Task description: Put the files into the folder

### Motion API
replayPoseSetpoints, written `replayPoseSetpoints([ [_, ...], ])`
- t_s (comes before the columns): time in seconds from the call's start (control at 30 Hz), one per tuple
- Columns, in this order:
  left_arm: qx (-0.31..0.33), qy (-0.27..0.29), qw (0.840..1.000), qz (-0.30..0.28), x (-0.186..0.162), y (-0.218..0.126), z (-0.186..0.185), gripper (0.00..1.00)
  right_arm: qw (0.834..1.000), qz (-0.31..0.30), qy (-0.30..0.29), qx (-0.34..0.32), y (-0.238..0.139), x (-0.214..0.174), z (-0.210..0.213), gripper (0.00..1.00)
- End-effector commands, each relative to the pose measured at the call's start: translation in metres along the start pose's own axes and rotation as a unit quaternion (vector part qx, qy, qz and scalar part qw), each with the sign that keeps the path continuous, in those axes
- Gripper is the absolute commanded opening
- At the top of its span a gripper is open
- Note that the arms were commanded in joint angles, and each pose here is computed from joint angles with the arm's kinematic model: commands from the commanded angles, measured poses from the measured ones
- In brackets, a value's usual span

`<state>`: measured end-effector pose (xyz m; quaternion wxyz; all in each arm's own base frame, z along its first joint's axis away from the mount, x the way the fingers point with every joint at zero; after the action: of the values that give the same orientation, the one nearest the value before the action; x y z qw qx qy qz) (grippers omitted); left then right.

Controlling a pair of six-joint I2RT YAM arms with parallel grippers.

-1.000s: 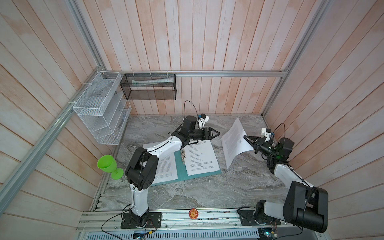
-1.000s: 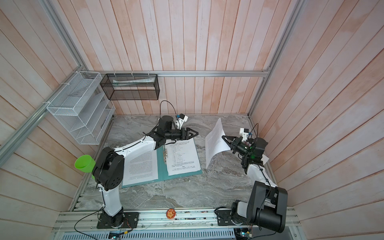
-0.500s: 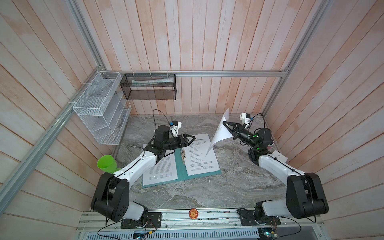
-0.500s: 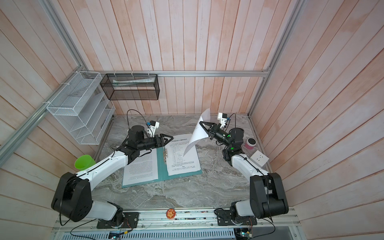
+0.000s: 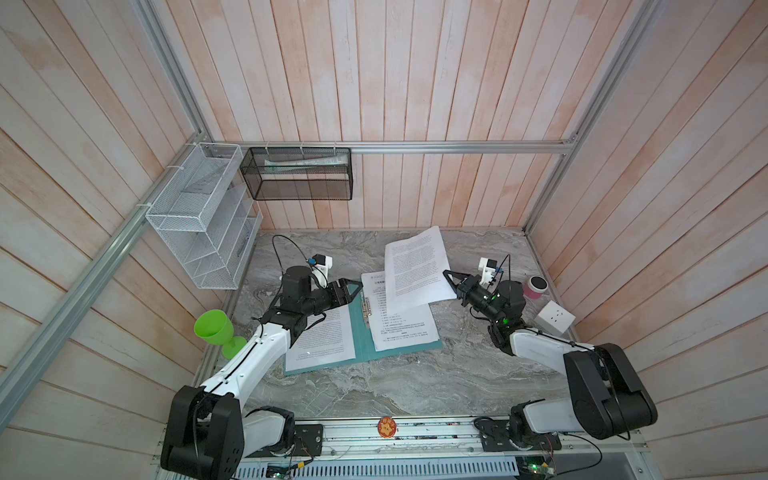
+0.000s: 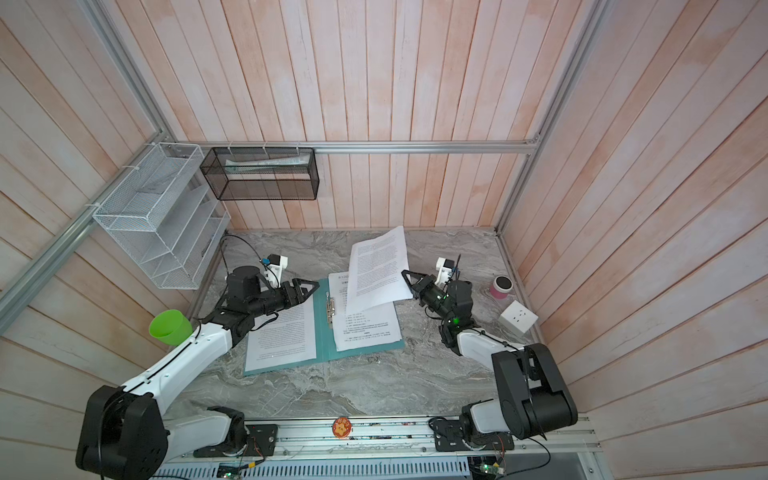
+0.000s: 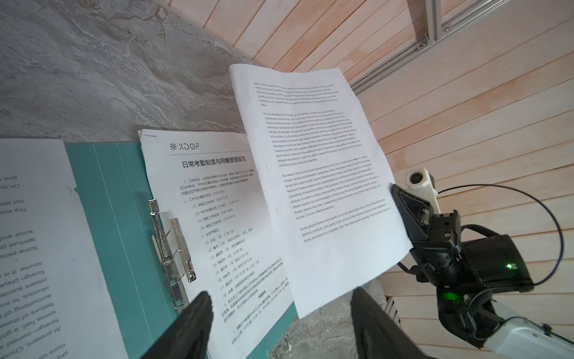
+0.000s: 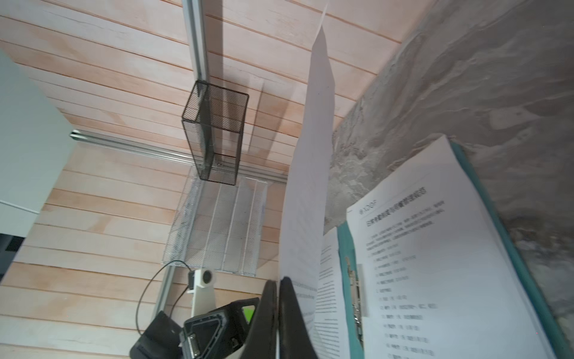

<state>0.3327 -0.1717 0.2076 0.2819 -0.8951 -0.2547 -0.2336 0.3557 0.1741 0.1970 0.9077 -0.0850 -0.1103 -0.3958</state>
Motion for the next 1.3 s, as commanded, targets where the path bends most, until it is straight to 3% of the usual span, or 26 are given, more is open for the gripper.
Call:
replayPoseSetpoints([
  [0.0, 0.009, 0.000, 1.000, 0.008, -0.008, 0.003, 0.011, 0.73, 0.998, 0.005, -0.037, -0.048, 0.000, -0.012, -0.032, 0.00],
  [0.2, 0.010, -0.010, 1.000, 0.016, -0.014, 0.007, 0.018, 0.73, 0.995, 0.066, -0.032, -0.072, 0.004, -0.038, -0.069, 0.00],
  [0.5, 0.027, -0.008, 0.999, 0.017, -0.022, 0.003, 0.025, 0.73, 0.984, 0.147, -0.053, -0.084, 0.014, -0.062, -0.084, 0.00],
  [0.9, 0.025, -0.013, 0.999, 0.031, -0.029, 0.009, 0.031, 0.73, 0.961, 0.251, -0.088, -0.080, 0.011, -0.095, -0.089, 0.00],
  [1.27, 0.022, -0.011, 0.999, 0.039, -0.027, 0.012, 0.030, 0.73, 0.946, 0.312, -0.068, -0.064, -0.003, -0.092, -0.076, 0.00],
])
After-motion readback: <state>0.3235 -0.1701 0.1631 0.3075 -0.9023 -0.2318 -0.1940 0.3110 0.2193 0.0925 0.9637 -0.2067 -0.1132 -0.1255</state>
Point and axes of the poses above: each gripper's point midway between its finger pads, its own y axis out along the fingers, its own z axis along the line the jaws close on, x = y × z, the point moved 1 cm from there along -y, back along the fingers, and after that the axes turned 1 degree about -y, right-handed, at the moved point
